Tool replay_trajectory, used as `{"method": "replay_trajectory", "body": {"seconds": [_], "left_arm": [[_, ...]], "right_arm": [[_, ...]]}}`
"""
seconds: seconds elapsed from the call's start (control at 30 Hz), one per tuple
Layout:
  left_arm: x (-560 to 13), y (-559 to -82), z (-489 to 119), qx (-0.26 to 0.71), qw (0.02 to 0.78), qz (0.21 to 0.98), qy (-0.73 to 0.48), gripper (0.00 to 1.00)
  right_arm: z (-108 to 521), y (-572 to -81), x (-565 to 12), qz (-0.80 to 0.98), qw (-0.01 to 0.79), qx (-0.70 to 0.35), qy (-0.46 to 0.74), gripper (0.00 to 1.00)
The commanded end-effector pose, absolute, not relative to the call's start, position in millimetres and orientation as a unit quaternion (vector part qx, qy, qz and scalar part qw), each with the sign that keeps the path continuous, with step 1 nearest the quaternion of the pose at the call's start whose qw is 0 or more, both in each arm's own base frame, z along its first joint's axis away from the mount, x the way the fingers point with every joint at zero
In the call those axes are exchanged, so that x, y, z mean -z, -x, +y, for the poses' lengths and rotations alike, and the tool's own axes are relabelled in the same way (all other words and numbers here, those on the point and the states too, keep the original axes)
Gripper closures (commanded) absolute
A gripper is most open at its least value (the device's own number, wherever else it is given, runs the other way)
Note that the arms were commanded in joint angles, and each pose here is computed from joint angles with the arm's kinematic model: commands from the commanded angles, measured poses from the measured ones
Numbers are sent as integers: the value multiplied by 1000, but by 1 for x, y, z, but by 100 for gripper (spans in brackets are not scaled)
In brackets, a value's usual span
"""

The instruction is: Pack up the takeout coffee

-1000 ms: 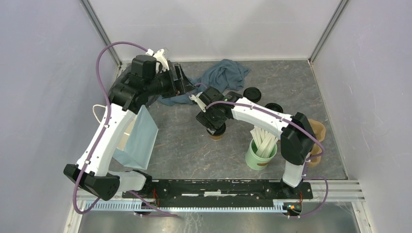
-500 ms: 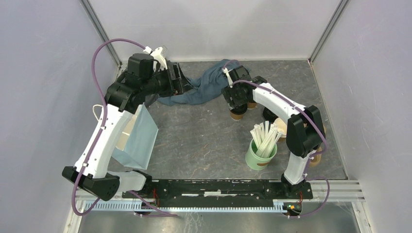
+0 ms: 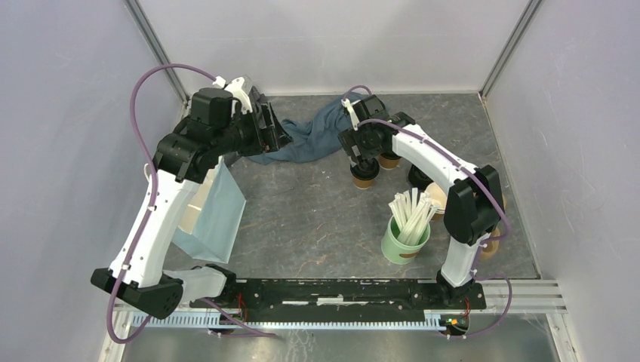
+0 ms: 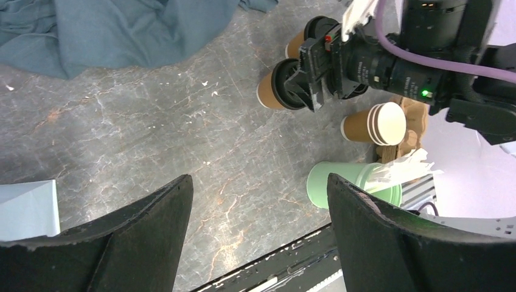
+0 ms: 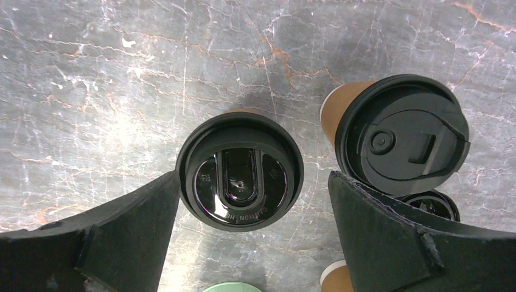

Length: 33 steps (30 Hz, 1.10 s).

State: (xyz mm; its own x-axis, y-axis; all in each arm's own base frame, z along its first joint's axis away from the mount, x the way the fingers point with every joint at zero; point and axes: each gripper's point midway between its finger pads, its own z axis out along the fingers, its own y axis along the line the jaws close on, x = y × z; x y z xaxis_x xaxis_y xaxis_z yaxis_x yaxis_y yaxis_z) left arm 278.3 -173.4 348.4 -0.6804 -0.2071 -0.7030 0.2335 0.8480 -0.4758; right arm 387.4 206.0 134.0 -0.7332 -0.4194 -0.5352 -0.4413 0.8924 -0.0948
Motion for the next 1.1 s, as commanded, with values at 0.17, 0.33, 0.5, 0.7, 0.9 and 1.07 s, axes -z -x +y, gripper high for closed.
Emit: {"method": "replay_trajectory", "body": {"seconds": [0.17, 0.33, 0.5, 0.7, 0.9, 1.07], "left_arm": [[-366, -275, -121, 170, 436, 881, 76, 15], [-342, -255, -55, 9, 412, 893, 180, 15], [-327, -241, -15, -106, 392, 893, 192, 6], [-313, -247, -9, -147, 364, 907, 156, 5], [-320, -245, -10, -132, 373, 905, 158, 6], [-316, -247, -13, -130, 365, 910, 150, 7]], "right_arm": [[217, -395, -193, 913, 327, -51, 239, 2], [218, -372, -229, 900, 353, -91, 239, 2], [202, -338, -233, 897, 355, -104, 242, 2], [185, -304, -243, 888, 370, -112, 251, 2], [170, -285, -276, 871, 415, -118, 237, 2], [145, -279, -299, 866, 447, -76, 210, 2]]}}
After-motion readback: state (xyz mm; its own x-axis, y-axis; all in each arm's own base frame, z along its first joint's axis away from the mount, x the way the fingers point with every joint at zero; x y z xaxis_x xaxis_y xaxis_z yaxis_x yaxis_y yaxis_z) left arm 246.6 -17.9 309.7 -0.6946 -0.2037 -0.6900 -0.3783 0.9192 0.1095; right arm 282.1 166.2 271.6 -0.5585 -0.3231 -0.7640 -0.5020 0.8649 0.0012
